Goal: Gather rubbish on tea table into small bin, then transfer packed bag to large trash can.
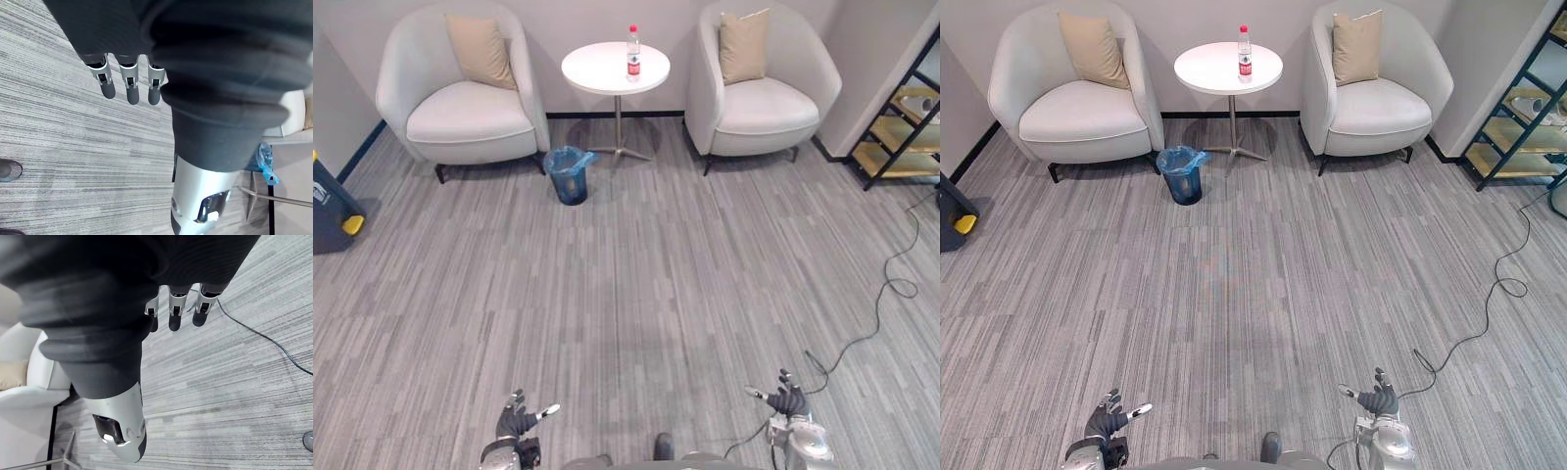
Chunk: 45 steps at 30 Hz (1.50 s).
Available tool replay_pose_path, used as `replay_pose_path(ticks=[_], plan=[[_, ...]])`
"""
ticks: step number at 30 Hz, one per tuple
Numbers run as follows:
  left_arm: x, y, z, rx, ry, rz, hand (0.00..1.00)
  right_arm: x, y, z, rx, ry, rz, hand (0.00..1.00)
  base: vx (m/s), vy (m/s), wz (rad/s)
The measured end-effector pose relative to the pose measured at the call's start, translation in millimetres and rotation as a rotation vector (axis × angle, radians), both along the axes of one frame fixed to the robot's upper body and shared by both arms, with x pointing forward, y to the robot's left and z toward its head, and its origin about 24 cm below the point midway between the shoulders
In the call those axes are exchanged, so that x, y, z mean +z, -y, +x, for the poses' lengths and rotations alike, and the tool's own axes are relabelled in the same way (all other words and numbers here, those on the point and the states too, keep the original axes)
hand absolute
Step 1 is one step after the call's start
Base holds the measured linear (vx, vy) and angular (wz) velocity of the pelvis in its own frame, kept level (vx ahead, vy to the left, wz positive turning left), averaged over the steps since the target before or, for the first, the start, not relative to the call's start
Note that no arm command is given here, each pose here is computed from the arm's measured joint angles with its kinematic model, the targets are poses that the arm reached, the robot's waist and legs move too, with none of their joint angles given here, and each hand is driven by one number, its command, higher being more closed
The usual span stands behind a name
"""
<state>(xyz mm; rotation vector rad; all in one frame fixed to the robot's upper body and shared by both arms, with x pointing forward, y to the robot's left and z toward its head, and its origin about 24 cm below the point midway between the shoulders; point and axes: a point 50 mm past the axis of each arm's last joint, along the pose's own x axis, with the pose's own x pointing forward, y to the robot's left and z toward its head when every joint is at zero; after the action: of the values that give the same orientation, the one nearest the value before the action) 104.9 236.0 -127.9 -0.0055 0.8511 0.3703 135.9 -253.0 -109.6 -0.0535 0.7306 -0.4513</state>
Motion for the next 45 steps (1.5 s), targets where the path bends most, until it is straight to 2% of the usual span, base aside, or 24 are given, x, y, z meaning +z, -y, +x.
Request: replay_pose_path(ticks=[8, 22, 28, 33, 40, 43, 45], plan=[[-1.6, -1.2, -7.6, -0.016, -0.020, -0.003, 0.00, 1.9, 16.4, -11.1, 0.030, -0.040, -0.055, 0.00, -0.03, 0.022, -0.07], [0.7, -1.0, -2.8, -0.033, -0.006, 0.009, 0.00, 3.1, 21.2, -10.4, 0.011, -0.048, -0.062, 0.00, -0.02, 0.015, -0.02], [16.4, -1.6, 16.3, -0.049, 0.098, 0.032, 0.00, 8.1, 22.4, 2.0, 0.025, -0.021, -0.075, 0.00, 0.05, 0.049, -0.20], [18.1, 0.0, 21.6, -0.089, 0.097, 0.057, 0.00, 6.4, 16.8, 1.7, 0.058, -0.033, -0.073, 0.00, 0.25, 0.045, 0.15], [30.4, 0.8, 53.2, -0.086, 0.185, 0.073, 0.00, 22.9, 37.9, 18.8, 0.070, 0.011, -0.149, 0.00, 0.57, -0.152, 0.37], [31.2, 6.8, 57.4, -0.084, 0.202, 0.056, 0.00, 23.2, 27.4, 27.0, 0.087, 0.040, -0.126, 0.00, 0.61, -0.293, 0.24], [28.9, 12.0, 46.5, -0.076, 0.196, 0.037, 0.00, 25.4, 12.3, 30.8, 0.151, 0.067, -0.120, 0.00, 0.65, -0.287, -0.05]])
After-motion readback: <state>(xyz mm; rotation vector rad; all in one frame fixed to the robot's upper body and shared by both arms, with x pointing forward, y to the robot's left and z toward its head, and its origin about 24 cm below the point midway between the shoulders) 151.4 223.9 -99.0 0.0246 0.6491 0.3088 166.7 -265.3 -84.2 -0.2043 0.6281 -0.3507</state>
